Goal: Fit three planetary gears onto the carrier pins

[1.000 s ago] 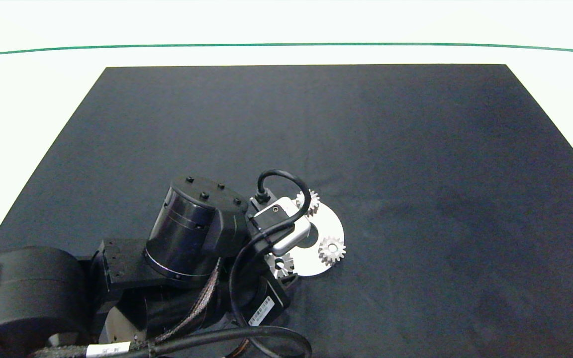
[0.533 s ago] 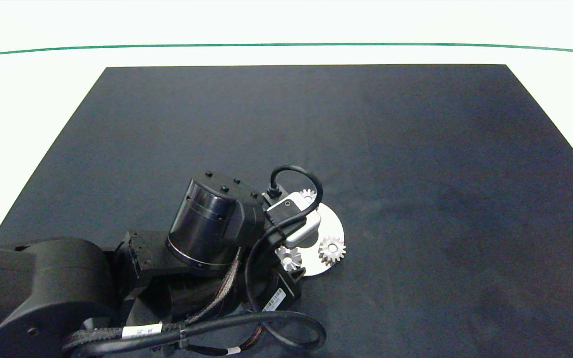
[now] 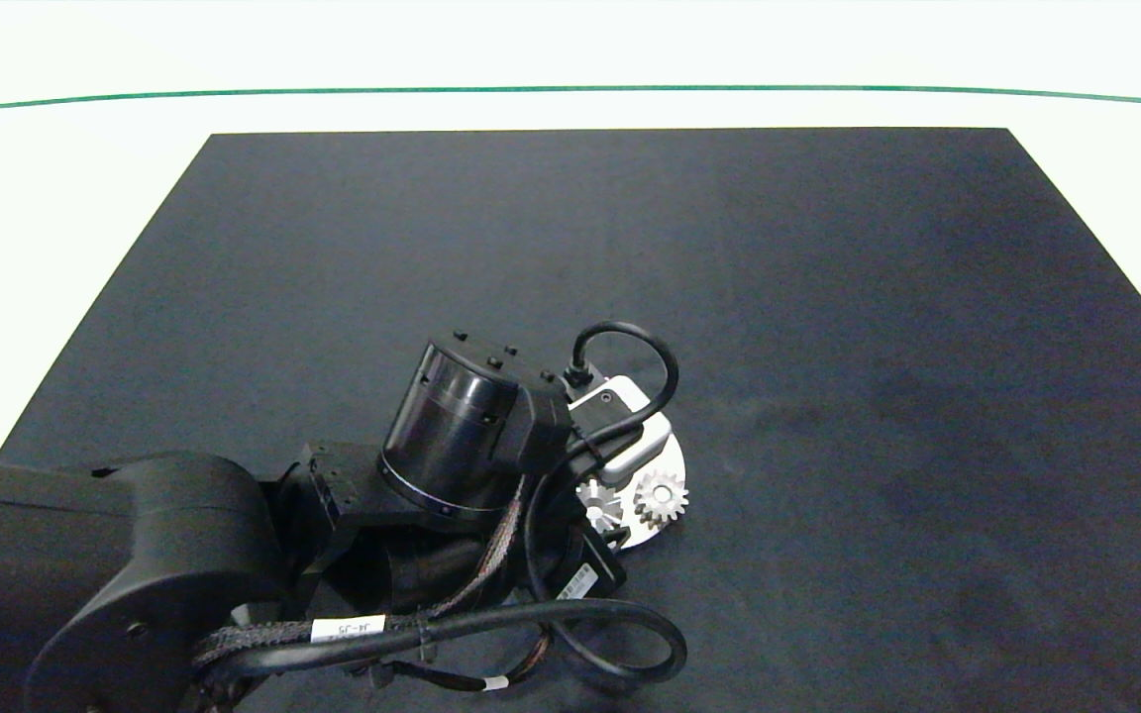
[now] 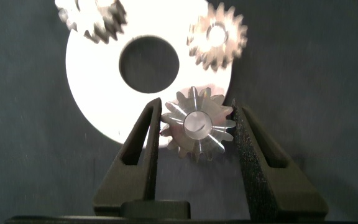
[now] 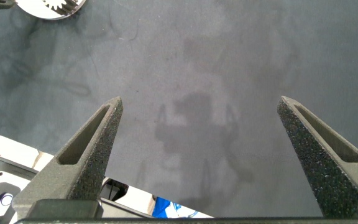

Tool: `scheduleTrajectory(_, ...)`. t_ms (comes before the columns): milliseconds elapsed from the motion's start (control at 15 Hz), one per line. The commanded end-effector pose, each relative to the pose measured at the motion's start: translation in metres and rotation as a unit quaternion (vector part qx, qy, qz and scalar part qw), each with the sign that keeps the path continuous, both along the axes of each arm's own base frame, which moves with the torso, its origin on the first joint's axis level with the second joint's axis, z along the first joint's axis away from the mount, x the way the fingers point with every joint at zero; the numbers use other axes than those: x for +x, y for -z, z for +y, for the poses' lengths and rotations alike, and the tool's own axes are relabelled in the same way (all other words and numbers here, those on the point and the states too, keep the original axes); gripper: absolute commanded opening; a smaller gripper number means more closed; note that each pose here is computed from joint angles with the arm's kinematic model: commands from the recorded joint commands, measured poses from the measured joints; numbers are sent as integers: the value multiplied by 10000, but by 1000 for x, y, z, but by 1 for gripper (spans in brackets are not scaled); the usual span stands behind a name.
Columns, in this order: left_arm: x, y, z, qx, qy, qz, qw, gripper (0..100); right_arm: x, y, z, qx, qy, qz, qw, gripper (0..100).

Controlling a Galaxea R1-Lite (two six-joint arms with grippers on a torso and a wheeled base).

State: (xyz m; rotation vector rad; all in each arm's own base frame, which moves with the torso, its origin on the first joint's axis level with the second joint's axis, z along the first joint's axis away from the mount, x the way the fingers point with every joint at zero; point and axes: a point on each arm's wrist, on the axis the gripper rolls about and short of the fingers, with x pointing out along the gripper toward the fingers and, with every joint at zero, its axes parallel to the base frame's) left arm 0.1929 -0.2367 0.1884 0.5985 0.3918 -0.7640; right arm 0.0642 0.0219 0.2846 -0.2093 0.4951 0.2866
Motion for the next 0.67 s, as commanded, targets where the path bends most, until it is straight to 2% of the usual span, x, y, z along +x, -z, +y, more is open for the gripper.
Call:
scheduleTrajectory(67,-2,-12,8,-68,-52,-73,9999,0,-1,1,0,-7,-10,11,10000,100)
scheduleTrajectory(333,4,-21,9,-148,-124,-202,9996,0,-1,-1,0,4,-10,-18,10000,100)
scheduleTrajectory(667,6,-17,9,-92,-157,-170,9997,0,-2,0,-1,4,-10,-18,10000,100)
